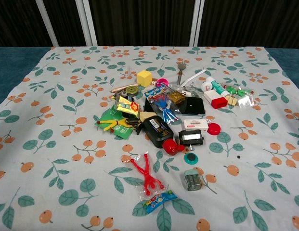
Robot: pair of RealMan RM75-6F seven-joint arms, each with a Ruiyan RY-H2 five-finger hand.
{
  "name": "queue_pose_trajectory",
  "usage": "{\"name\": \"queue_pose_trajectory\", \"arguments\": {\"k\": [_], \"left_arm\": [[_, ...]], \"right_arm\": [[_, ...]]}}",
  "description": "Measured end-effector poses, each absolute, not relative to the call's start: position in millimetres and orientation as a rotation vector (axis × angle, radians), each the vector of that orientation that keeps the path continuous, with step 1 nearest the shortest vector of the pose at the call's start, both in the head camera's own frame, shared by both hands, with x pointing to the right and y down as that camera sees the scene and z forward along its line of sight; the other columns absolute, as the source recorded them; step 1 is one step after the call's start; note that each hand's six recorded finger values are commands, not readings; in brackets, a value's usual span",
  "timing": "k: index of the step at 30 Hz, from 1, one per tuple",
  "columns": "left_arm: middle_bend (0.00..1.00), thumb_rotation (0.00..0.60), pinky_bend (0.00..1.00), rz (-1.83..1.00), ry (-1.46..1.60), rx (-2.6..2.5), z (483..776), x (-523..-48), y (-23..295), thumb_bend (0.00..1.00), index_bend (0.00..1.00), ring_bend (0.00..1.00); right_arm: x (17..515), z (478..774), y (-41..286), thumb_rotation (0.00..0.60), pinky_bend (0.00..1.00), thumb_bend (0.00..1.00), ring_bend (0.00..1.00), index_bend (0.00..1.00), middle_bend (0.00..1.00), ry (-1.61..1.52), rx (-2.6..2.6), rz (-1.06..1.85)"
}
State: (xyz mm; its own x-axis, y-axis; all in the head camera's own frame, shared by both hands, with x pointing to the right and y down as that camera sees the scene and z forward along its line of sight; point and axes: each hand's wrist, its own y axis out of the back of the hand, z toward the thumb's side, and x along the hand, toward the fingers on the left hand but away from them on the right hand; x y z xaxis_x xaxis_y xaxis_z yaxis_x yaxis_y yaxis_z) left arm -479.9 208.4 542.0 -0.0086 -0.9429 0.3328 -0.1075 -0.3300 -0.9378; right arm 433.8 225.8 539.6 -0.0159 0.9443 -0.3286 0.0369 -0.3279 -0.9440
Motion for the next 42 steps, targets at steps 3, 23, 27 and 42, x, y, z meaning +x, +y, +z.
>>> {"name": "queue_pose_trajectory", "arguments": {"k": [3, 23, 27, 42], "left_arm": [[0.00, 0.600, 0.04, -1.425, 1.129, -1.525, 541.8, -480.1, 208.4, 0.56, 0.08, 0.00], [0.00, 0.600, 0.04, -1.424, 1.129, -1.524, 541.7, -479.9, 208.3, 0.56, 0.08, 0.00], [0.00, 0.600, 0.04, -1.424, 1.130, -1.523, 541.7, -480.1, 208.4, 0.56, 0.08, 0.00], [0.00, 0.600, 0.04, -1.425, 1.130, -1.530, 542.6, -478.6, 209.4, 0.56, 0.08, 0.00]], "right_arm": [[433.4, 539.7, 225.8, 0.600, 0.23, 0.19, 0.08, 0.08, 0.05, -1.073, -1.468, 1.452], [433.4, 539.9, 225.5, 0.600, 0.23, 0.19, 0.08, 0.08, 0.05, -1.073, -1.468, 1.454], [433.4, 540.1, 225.1, 0.600, 0.23, 0.19, 0.08, 0.08, 0.05, -1.074, -1.468, 1.454], [434.5, 545.8, 224.9, 0.600, 0.23, 0.19, 0.08, 0.07, 0.05, -1.065, -1.480, 1.472]]}}
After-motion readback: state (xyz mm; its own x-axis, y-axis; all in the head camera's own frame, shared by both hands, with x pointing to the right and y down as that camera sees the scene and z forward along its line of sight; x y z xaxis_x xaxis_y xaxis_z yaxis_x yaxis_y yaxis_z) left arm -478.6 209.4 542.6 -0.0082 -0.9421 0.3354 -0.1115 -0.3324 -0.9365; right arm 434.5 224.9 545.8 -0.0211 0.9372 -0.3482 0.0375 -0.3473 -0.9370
